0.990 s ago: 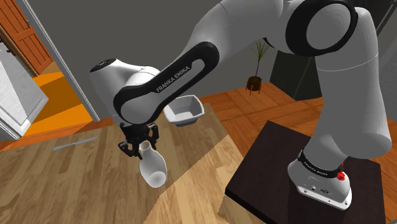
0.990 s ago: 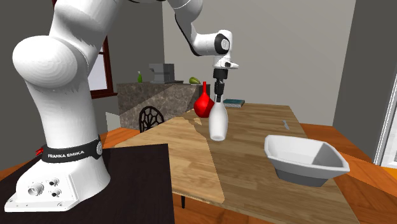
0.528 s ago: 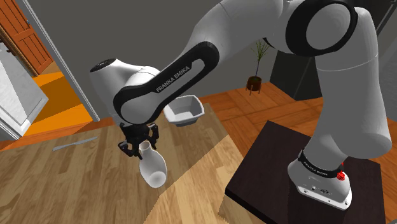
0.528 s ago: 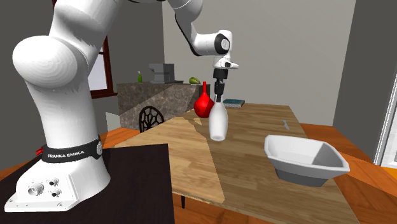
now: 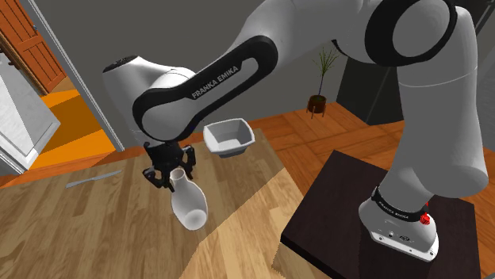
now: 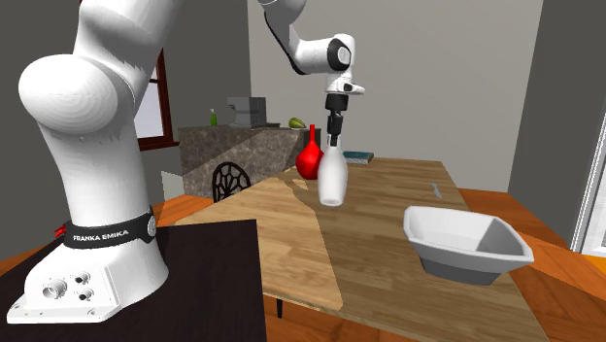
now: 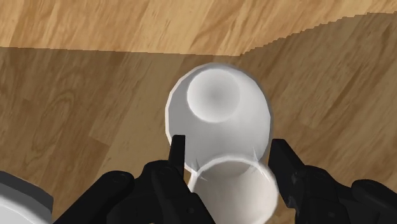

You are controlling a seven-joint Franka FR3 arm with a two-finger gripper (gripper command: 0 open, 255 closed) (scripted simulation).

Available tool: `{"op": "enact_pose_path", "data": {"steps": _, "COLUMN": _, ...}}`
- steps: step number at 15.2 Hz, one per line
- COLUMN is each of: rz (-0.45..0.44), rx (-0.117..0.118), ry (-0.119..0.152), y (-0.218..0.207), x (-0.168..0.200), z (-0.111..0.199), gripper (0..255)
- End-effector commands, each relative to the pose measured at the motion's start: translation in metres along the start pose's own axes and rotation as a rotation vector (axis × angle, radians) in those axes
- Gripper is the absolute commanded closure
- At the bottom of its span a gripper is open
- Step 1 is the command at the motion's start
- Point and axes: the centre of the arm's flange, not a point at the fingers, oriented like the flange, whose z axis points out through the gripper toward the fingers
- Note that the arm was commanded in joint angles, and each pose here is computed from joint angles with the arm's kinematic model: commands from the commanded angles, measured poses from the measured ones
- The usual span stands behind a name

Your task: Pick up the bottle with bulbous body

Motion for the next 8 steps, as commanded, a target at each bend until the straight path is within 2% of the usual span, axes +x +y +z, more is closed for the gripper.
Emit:
{"op": "enact_pose_path", "data": {"steps": 1, "rz": 0.0, "rx": 0.0, "ry": 0.0, "y": 0.0, "x": 0.0, "z": -0.012, "gripper": 255}}
{"op": "enact_pose_path", "data": {"steps": 8, "rz": 0.0, "rx": 0.0, "ry": 0.0, "y": 0.001, "x": -0.004, "z": -0.044, "gripper": 255}}
